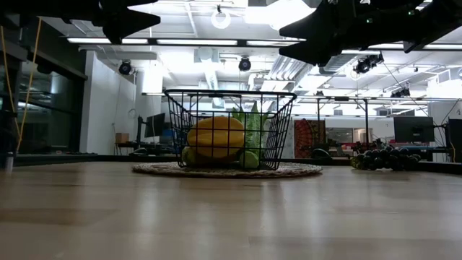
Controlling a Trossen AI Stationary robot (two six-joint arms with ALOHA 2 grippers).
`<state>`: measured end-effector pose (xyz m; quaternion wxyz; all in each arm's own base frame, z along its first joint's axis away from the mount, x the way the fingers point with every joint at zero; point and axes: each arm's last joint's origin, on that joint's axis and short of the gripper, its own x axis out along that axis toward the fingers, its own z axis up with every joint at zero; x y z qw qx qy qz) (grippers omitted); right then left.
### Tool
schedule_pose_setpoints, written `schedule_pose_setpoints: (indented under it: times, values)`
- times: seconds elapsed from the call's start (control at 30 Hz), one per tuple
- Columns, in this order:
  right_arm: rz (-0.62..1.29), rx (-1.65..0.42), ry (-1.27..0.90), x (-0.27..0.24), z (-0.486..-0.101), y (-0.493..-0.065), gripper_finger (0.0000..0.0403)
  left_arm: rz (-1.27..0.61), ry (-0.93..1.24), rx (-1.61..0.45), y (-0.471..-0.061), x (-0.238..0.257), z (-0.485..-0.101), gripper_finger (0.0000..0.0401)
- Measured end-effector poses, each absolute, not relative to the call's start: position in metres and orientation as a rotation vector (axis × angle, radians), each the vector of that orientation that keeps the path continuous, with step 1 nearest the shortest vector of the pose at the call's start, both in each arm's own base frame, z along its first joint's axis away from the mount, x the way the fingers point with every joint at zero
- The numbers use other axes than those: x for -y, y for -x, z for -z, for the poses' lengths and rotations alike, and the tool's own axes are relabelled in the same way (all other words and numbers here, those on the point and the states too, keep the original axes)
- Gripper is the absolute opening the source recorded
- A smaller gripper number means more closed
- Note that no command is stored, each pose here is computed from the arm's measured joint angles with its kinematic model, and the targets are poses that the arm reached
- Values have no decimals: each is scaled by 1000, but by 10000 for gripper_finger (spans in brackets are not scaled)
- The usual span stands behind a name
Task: Build produce basket
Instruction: Put the violet mangosteen into the black wire basket
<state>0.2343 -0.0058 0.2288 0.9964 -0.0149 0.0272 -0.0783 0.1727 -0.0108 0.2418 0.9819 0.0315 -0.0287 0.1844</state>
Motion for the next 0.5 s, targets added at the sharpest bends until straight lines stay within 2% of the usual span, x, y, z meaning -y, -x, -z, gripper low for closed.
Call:
schedule_pose_setpoints:
  times: [0.33,0.5]
  values:
    - [156,-54,30,6,-229,-234,374,-371,-63,58,-173,11,-242,326]
    - [156,-54,30,6,-229,-234,374,-349,15,73,-176,12,-250,326]
